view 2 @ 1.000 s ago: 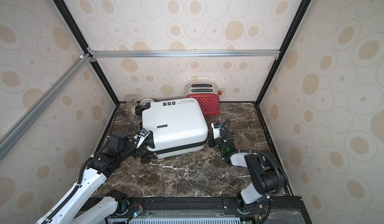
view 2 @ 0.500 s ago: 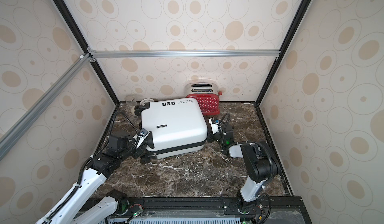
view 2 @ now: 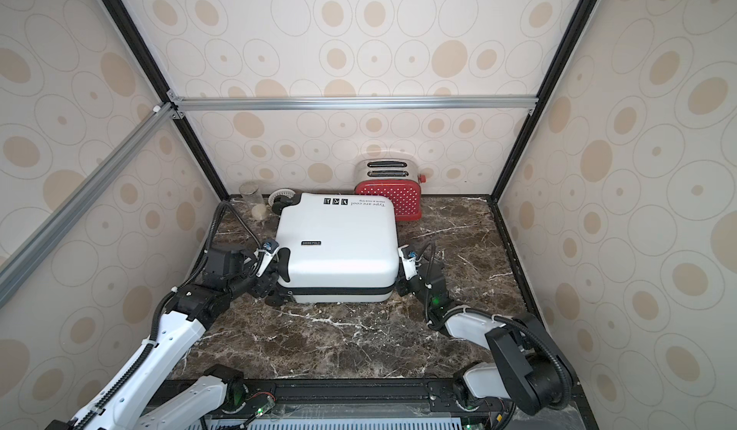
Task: Open the suitcase zippers
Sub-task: Adjust the suitcase at the center of the board.
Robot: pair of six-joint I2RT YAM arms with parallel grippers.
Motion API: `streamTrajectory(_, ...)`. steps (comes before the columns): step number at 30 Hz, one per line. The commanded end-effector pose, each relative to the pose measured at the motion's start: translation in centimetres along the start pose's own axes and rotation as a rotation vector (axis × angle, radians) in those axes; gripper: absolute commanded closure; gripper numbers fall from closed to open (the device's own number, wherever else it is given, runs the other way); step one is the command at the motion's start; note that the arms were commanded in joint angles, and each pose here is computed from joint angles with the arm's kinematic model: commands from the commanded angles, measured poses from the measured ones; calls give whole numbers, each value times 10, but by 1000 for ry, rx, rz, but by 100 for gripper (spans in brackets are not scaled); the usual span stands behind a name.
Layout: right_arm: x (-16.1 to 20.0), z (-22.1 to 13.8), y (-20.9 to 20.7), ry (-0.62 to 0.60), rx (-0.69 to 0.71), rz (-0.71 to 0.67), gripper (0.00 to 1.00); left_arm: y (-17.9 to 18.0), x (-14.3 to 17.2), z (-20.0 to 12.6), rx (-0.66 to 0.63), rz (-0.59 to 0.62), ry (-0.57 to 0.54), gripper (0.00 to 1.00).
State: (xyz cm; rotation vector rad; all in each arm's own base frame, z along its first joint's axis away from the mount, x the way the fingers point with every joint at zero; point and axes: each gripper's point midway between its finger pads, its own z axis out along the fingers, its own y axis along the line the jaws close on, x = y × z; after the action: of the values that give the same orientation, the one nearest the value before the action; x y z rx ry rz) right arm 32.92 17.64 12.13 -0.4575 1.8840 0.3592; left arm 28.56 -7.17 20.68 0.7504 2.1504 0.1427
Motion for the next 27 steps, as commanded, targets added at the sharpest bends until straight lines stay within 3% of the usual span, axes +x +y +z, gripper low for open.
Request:
streamTrajectory(1, -22, -20, 77, -102, -268, -59, 100, -26, -87, -42, 223, -63, -335, 19)
streamTrajectory(6, -14, -31, 100, -101, -290, -76, 100, -29, -116, -64, 297, -114, -431, 16)
streamTrajectory(10, -9, -35, 105, -105, -294, -47, 100, -22, -129, -60, 291, -139, -425, 19)
streamTrajectory(20, -14, -43, 116, -147, -334, -14, 100, -36, -169, -20, 355, -124, -417, 25)
streamTrajectory(27, -1, -35, 89, -108, -188, 4, 100, -47, -163, 26, 356, -157, -325, 29)
